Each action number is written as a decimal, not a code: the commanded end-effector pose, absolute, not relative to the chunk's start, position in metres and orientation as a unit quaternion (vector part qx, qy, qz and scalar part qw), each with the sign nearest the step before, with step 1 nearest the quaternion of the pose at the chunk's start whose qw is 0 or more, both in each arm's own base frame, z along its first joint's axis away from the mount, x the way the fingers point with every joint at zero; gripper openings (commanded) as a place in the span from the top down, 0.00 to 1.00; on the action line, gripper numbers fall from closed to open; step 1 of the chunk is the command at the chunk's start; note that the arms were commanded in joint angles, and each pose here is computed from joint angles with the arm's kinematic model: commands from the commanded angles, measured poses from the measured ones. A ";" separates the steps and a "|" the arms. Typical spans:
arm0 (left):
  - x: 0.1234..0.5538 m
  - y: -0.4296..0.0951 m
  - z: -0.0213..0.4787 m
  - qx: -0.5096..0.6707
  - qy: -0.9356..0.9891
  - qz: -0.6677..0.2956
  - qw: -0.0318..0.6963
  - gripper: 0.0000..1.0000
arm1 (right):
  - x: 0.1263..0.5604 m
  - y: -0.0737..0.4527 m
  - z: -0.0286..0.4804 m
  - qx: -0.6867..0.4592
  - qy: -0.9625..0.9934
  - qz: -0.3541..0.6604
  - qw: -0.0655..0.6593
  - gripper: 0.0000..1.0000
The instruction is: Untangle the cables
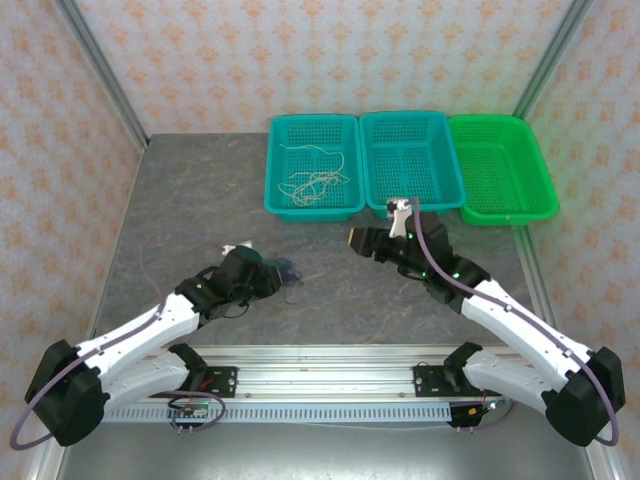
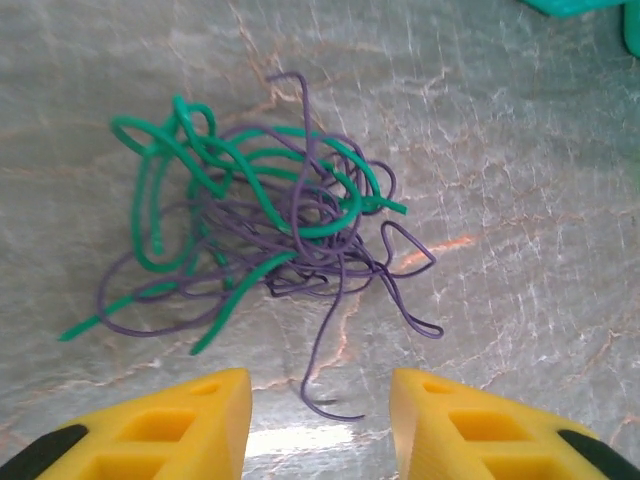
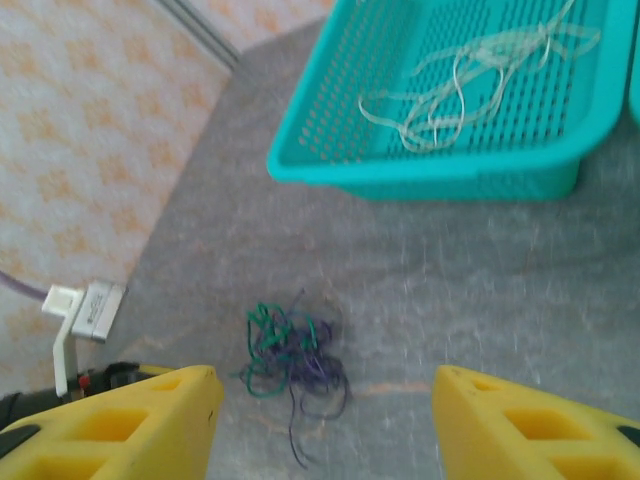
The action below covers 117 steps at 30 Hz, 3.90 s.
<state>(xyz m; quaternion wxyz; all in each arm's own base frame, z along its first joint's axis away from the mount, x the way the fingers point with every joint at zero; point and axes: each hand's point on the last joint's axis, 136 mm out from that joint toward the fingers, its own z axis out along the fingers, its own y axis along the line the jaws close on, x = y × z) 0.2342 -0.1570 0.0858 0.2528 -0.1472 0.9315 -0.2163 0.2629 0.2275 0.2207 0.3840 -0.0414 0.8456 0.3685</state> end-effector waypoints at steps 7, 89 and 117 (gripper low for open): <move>0.241 -0.193 0.062 -0.120 0.940 -0.199 0.251 0.59 | 0.277 0.251 0.204 -0.024 0.848 0.379 0.370 0.42; 0.227 -0.127 0.257 -0.042 0.799 -0.268 0.537 1.00 | 0.302 0.245 0.042 -0.106 0.837 0.170 0.509 0.70; 0.226 -0.227 0.190 0.231 0.833 -0.301 0.403 0.44 | 0.268 0.282 0.129 -0.294 0.787 0.244 0.485 1.00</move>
